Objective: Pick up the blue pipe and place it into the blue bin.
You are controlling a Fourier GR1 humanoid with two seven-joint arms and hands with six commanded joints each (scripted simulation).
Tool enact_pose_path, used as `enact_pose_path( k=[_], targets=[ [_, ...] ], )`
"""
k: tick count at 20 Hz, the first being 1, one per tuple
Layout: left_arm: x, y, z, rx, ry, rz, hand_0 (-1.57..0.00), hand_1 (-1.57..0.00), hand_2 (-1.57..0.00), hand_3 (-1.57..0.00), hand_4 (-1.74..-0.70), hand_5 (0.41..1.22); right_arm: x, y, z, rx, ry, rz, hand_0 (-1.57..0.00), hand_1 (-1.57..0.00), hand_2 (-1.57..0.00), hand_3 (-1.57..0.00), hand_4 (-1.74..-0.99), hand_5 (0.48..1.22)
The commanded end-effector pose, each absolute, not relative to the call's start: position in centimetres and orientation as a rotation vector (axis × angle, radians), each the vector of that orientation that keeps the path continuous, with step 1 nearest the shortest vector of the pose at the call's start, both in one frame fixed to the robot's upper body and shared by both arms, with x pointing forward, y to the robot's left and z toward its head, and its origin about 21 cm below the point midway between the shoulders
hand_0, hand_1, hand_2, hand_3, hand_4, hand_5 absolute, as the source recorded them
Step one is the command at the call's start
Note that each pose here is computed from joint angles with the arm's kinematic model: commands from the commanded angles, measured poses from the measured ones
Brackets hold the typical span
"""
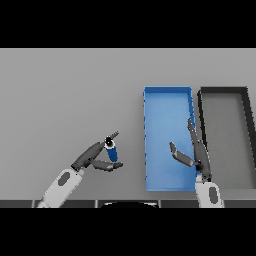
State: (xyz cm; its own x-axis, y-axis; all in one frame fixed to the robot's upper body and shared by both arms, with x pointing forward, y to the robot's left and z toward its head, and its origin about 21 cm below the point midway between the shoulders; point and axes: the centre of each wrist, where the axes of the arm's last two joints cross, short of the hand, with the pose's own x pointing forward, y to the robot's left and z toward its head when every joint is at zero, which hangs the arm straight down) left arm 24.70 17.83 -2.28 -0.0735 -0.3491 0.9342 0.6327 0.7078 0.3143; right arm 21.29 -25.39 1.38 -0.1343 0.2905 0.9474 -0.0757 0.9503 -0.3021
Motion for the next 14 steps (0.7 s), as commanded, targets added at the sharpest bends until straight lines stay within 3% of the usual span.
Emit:
enact_pose_path(
  k=[1, 5, 7, 8, 9, 11, 14],
  targets=[
    [25.1, 17.7, -2.3, -0.25, -1.429, -0.827, 0.0, 0.0, 0.0, 0.0, -1.05, 0.418, 21.3, -25.1, 1.2, -0.164, -1.673, 0.321, 0.0, 0.0, 0.0, 0.0, -1.221, 0.645],
    [25.0, 16.1, -3.3, -0.327, -1.448, -0.787, 0.0, 0.0, 0.0, 0.0, -1.11, 0.463, 20.9, -25.3, 1.5, -0.183, -1.673, 0.331, 0.0, 0.0, 0.0, 0.0, -1.207, 0.65],
    [25.1, 15.7, -3.4, -0.376, -1.467, -0.726, 0.0, -0.04, -0.15, -0.12, -1.19, 0.55, 21.1, -25.1, 1.2, -0.183, -1.677, 0.337, 0.0, 0.0, 0.0, 0.0, -1.213, 0.655],
    [25.0, 15.3, -3.4, -0.407, -1.473, -0.701, -0.01, -0.16, -0.31, -0.28, -1.24, 0.613, 21.0, -25.0, 1.0, -0.173, -1.672, 0.33, 0.0, 0.0, 0.0, 0.0, -1.217, 0.655],
    [25.3, 15.0, -3.5, -0.425, -1.473, -0.665, -0.12, -0.32, -0.49, -0.53, -1.28, 0.735, 21.1, -25.4, 1.1, -0.175, -1.673, 0.327, 0.0, 0.0, 0.0, 0.0, -1.22, 0.656],
    [25.0, 14.8, -3.5, -0.432, -1.478, -0.646, -0.6, -0.75, -0.87, -0.91, -1.44, 0.91, 21.3, -25.5, 1.2, -0.179, -1.684, 0.335, 0.0, 0.0, 0.0, 0.0, -1.219, 0.657],
    [24.5, 14.2, -3.7, -0.45, -1.475, -0.655, -1.07, -1.15, -1.21, -1.19, -1.58, 1.062, 21.3, -25.2, 1.0, -0.151, -1.672, 0.316, 0.0, 0.0, 0.0, 0.0, -1.233, 0.66]
  ],
)
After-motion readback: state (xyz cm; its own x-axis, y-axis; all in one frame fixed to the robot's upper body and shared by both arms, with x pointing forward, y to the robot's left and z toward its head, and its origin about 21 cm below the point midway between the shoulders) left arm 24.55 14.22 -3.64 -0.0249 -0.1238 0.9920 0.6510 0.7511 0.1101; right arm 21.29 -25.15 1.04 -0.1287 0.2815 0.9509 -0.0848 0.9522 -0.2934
